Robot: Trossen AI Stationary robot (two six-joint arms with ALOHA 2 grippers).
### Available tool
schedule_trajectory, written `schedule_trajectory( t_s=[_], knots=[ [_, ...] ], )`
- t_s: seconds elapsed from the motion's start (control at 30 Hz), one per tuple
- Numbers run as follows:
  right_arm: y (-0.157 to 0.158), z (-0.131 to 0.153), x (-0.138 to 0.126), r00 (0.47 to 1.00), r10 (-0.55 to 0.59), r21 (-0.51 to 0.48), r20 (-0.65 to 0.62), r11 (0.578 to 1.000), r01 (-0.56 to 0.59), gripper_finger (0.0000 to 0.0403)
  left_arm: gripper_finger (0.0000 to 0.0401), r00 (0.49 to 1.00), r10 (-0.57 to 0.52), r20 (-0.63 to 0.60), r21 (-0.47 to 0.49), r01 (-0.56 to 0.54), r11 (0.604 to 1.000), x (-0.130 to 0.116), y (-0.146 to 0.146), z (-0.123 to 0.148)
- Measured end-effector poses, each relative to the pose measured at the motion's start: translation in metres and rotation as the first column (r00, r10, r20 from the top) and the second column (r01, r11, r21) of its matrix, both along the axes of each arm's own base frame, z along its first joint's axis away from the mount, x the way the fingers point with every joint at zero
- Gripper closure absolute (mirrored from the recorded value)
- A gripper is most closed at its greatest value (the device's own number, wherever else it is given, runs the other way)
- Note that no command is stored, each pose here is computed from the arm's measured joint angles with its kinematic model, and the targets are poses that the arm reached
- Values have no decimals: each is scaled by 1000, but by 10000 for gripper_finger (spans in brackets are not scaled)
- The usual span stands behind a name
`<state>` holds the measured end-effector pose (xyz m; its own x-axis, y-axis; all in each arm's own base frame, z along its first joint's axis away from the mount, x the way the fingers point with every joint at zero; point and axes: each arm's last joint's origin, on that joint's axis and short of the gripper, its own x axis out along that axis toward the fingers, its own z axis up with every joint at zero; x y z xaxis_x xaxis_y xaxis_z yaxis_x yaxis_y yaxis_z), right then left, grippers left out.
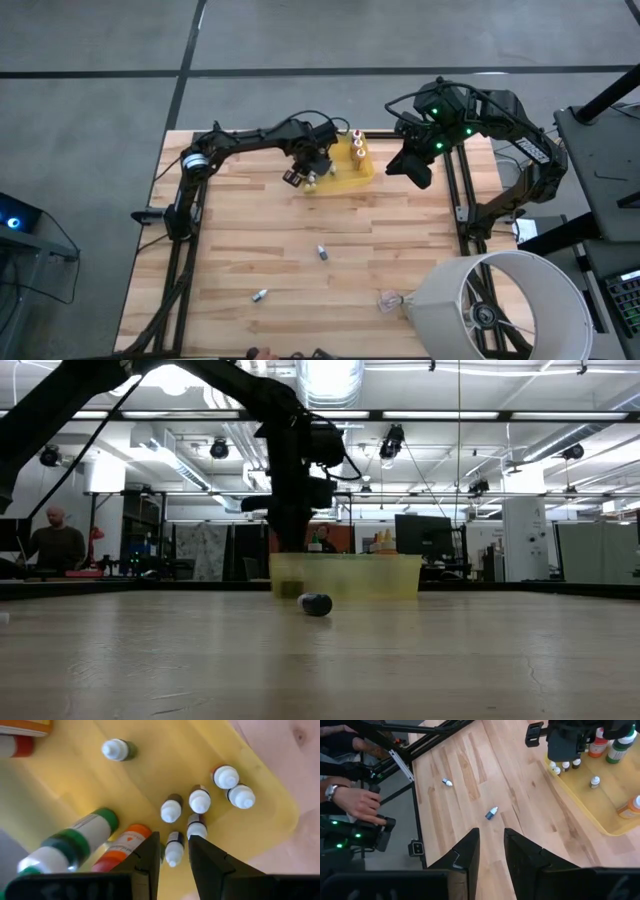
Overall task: Pick & Place food coloring
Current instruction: Put the small black food coloring bottle into the yellow bin
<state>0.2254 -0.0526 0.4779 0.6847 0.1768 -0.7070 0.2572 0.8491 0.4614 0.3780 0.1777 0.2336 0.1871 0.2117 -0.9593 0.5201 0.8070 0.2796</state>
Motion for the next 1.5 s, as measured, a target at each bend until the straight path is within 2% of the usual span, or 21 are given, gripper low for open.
schedule_trajectory(
  t_s=[0.2,0.37,0.47,0.77,1.17,1.3,1.5],
  knots=[
    [0,0,0,1000,13,-12,3,1000,-13,321,325,998,37,52,2,-37,999,5,-2,25],
    [0,0,0,1000,28,-27,7,999,-28,321,325,989,96,114,-32,-93,995,8,-7,54],
    [0,0,0,999,48,-47,11,998,-48,323,325,973,145,181,-80,-132,988,10,-11,77],
    [0,0,0,994,108,-104,20,989,-106,317,325,899,244,365,-268,-149,952,5,-29,147],
    [0,0,0,978,208,-199,31,960,-198,322,325,866,335,371,-394,-180,901,-32,-72,186],
    [0,0,0,974,222,-216,36,954,-210,318,325,857,383,346,-465,-197,863,-47,-85,198],
    [0,0,0,970,239,-233,38,946,-224,312,325,870,420,257,-569,-215,794,-69,-109,211]
  ],
)
